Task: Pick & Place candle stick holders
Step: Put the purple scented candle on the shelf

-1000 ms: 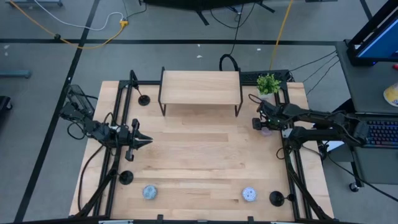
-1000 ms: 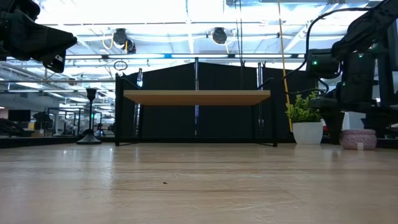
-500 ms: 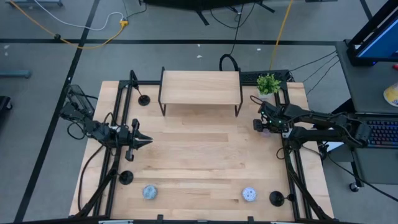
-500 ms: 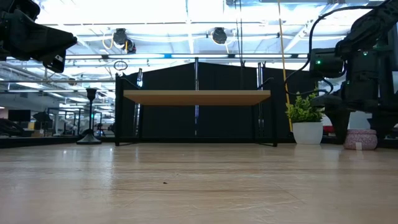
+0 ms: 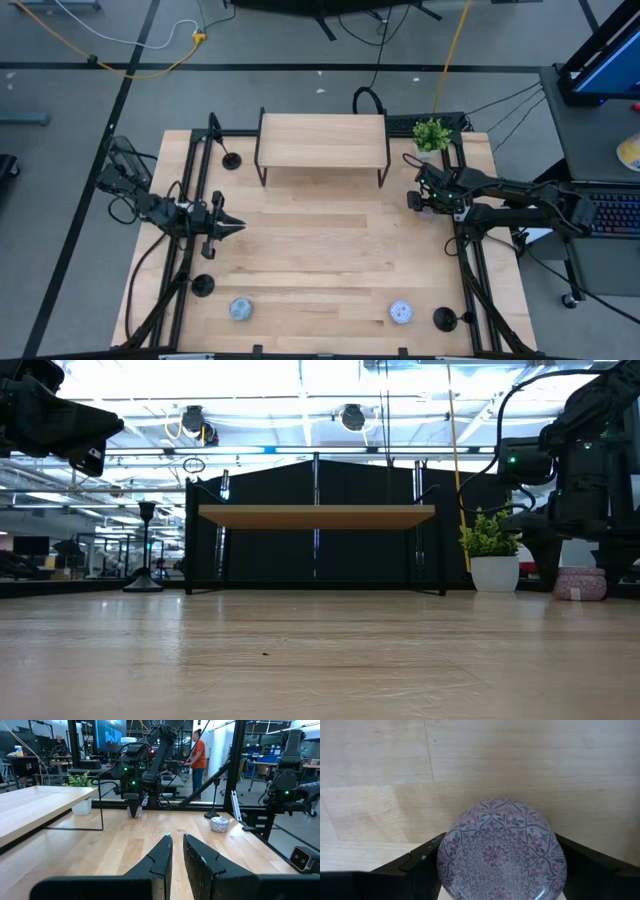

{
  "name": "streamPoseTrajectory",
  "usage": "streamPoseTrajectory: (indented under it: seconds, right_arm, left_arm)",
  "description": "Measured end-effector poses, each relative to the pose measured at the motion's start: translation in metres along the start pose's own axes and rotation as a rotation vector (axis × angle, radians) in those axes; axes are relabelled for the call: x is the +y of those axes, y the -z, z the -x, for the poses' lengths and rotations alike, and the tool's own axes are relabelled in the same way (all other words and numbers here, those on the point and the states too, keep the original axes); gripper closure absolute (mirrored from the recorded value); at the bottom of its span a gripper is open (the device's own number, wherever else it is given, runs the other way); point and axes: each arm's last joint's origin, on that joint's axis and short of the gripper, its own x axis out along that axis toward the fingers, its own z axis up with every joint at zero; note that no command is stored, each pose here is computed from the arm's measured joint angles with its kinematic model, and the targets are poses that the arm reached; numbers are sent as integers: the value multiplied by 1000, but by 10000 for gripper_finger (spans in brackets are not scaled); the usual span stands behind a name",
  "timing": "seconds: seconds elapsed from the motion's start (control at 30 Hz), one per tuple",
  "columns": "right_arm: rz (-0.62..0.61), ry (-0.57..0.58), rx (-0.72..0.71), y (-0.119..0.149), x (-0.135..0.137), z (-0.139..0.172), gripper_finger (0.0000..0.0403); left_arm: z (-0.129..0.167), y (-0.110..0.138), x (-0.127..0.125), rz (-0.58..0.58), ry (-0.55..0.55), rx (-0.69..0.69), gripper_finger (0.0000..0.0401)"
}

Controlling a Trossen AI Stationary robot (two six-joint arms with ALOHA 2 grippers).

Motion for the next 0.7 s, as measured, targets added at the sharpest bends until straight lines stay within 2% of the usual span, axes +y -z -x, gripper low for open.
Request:
streamPoseTrajectory:
  seconds: [0.2,0.47,0.7]
  right_arm:
    - [1,-27,-13,0,0,2,100]
    - [-8,-124,-45,2,1,11,99]
    - [9,-241,-73,0,12,35,101]
  left_arm:
    - [0,0,0,1,0,0,350]
    - [0,0,0,-1,0,0,350]
    - [0,0,0,-1,0,0,350]
